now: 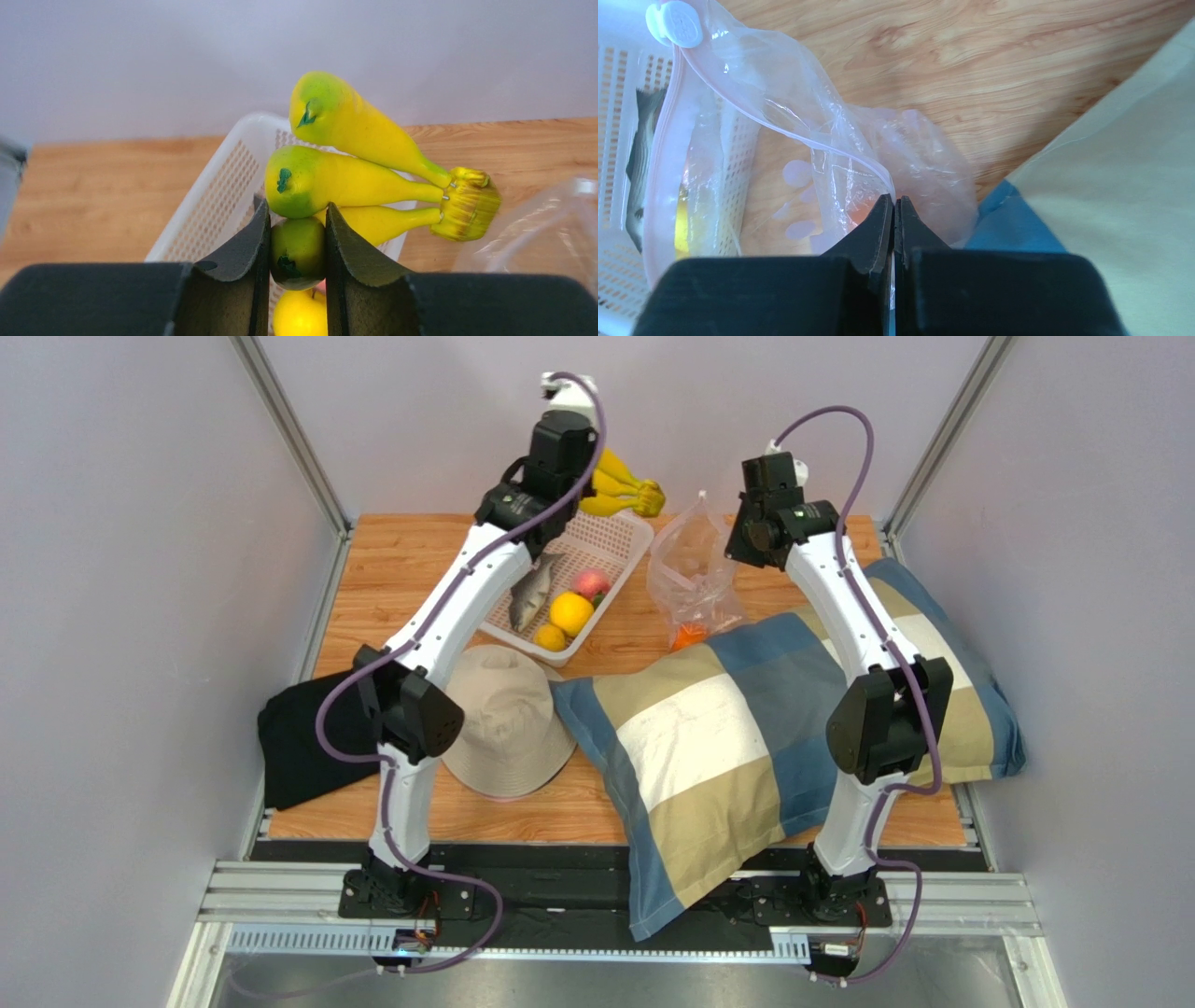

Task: Open the zip-top bag and remove the fake food

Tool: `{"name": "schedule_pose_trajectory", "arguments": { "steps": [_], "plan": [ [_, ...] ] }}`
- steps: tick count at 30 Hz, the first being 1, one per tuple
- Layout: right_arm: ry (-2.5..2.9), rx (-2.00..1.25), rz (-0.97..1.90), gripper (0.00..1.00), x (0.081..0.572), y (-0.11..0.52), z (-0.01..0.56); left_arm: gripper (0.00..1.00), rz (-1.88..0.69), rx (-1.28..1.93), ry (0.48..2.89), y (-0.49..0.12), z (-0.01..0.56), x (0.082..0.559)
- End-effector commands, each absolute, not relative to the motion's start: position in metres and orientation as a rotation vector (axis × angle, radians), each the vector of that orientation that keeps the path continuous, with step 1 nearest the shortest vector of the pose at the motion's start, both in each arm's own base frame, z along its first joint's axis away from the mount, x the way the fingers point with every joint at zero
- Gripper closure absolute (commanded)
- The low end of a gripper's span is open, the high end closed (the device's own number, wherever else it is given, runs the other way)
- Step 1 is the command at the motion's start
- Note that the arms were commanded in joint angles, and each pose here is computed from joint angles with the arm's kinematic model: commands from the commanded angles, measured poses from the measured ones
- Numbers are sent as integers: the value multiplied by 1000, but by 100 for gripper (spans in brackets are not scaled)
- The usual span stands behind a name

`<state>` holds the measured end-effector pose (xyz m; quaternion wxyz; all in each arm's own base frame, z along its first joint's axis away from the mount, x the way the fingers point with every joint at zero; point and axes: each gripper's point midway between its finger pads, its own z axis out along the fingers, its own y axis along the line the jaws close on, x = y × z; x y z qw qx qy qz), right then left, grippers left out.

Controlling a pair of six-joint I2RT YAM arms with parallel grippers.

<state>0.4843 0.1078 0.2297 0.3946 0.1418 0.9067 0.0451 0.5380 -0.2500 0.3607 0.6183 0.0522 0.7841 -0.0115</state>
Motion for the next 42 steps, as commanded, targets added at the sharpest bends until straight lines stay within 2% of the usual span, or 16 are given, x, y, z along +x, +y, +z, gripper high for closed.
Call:
{"name": "schedule_pose_trajectory", "arguments": {
  "steps": [1,3,6,11,12,18,19,20,21,22,24,26,32,35,37,42],
  "plan": [
    [2224,426,117,100,494,87,262,100,-218,-406,1857,-161,352,540],
    [2213,425,130,100,495,88,268,100,-291,-647,1897,-141,317,544],
    [2202,416,145,100,496,90,271,100,-334,-804,1937,-136,276,551],
    [2183,410,166,100,497,92,279,100,-411,-732,1984,-162,251,583],
    [2177,410,164,100,496,91,282,100,-401,-729,2017,-166,229,590],
    [2157,355,202,100,497,97,288,100,-454,-638,2100,-185,188,604],
    [2155,350,200,100,497,97,288,97,-475,-612,2116,-189,184,604],
    [2146,347,202,100,498,98,290,80,-468,-588,2141,-190,173,602],
    [2126,340,209,100,501,98,294,70,-464,-576,2147,-190,168,601],
    [2113,327,216,100,504,100,298,64,-484,-557,2142,-193,168,602],
    [2077,315,234,100,510,102,307,41,-462,-523,2162,-192,162,600],
    [2055,290,252,100,516,106,315,37,-439,-490,2177,-190,165,597],
    [1960,246,321,100,533,117,338,35,-415,-297,2165,-195,211,580],
    [1938,196,332,100,536,123,341,48,-501,-130,2098,-214,249,569],
    [1937,170,321,100,538,126,338,59,-680,10,1996,-245,283,564],
    [1932,169,303,100,542,127,328,64,-1010,202,1784,-311,345,540]
  ]
}}
